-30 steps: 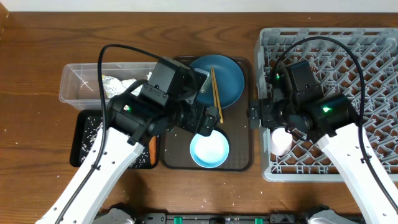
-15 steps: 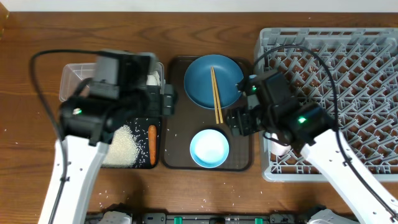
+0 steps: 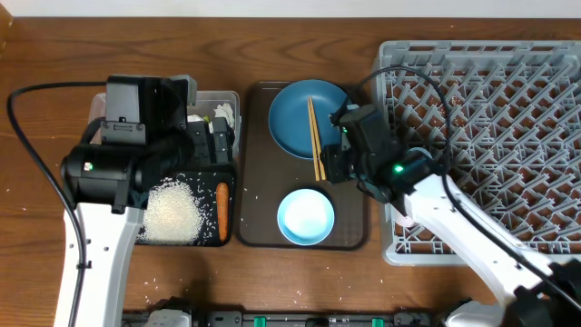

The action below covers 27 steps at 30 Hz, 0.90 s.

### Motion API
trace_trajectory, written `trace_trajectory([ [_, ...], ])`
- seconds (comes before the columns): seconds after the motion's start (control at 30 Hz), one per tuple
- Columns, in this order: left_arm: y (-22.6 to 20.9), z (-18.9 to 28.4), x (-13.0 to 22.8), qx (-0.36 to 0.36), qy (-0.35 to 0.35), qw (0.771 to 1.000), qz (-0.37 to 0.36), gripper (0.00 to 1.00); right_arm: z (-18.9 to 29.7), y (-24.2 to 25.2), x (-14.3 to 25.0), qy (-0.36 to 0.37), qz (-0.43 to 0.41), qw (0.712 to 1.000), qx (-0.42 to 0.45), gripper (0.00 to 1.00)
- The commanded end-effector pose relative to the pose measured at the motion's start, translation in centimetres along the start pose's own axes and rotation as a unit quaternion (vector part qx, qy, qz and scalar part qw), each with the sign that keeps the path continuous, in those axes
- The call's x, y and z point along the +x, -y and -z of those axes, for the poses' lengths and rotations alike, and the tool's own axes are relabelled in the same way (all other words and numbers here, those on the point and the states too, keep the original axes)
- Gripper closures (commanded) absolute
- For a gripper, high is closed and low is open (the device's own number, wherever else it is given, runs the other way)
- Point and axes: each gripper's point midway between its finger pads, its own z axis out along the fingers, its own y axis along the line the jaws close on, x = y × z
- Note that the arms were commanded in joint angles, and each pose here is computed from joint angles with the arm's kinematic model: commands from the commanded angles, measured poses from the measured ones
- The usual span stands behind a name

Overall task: Sort waste into correct bins and load items into the dishwasher rack
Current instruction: 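Lower the right gripper and pinch one wooden chopstick on the blue plate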

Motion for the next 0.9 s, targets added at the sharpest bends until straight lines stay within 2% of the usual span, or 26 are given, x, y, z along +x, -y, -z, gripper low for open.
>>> trace_trajectory([
  [0.0,-0.3,0.0,-0.1,-0.006,0.001,1.0,0.003,0.04,-1.8,0.2,0.6,-0.01,-0.004,1.0,0.012,0.68],
  [0.23,-0.3,0.0,-0.1,-0.006,0.001,1.0,0.003,0.03,-5.6,1.5,2.4,-0.045,-0.02,0.998,0.033,0.66],
  [0.47,-0.3,0.0,-0.1,-0.006,0.001,1.0,0.003,0.04,-7.0,2.1,3.1,-0.055,-0.02,0.997,0.042,0.67],
  [0.7,-0.3,0.0,-0.1,-0.006,0.001,1.0,0.003,0.04,-7.0,2.1,3.1,-0.055,-0.021,0.997,0.042,0.79],
  [0.87,-0.3,0.0,-0.1,-0.006,0.001,1.0,0.003,0.04,-7.0,2.1,3.1,-0.056,-0.021,0.997,0.042,0.96],
])
